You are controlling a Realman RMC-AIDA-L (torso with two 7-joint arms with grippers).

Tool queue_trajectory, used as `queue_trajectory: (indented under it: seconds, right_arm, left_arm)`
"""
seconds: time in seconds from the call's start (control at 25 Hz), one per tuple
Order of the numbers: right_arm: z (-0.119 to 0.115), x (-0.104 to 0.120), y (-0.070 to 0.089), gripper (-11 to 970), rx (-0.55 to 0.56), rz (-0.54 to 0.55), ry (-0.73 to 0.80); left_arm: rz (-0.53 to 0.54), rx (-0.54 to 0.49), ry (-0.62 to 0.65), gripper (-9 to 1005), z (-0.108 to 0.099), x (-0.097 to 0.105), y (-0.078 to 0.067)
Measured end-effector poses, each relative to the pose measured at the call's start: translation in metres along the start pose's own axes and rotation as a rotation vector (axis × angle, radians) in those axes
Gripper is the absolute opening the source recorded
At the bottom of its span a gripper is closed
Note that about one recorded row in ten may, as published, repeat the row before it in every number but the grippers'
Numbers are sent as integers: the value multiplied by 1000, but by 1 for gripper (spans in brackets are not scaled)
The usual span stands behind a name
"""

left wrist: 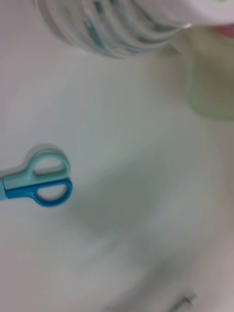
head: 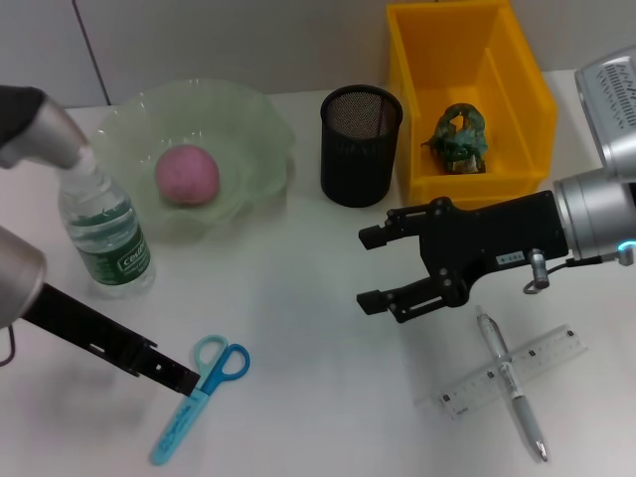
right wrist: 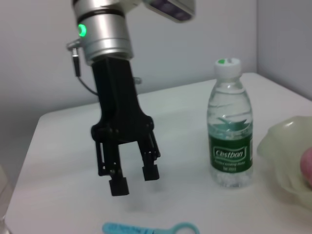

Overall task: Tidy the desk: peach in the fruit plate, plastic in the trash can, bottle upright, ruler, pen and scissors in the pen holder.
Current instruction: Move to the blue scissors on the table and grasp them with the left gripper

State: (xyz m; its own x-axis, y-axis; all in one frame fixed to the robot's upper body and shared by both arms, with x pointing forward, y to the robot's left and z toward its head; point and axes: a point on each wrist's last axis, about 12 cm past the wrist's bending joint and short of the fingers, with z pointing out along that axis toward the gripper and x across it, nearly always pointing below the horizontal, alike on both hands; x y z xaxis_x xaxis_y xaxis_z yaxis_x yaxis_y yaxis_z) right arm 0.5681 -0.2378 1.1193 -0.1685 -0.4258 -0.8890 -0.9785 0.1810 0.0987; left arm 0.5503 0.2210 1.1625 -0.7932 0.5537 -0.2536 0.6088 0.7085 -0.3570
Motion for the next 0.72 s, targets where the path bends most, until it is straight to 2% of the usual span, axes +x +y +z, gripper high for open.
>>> queue_trajectory:
  seconds: [0.24, 0.52, 0.72]
  right_arm:
    - [-3, 1, -1, 815, 7, -28, 29]
    - [-3, -1, -1, 814, 6, -47, 33]
    - [-3, 0, -2, 814, 7, -48, 41]
  left_arm:
    - [-10, -80, 63, 778, 16, -12, -8]
    - [-22, -109, 107, 775, 31, -24, -15]
    - [-43, -114, 139, 772, 40, -26, -14]
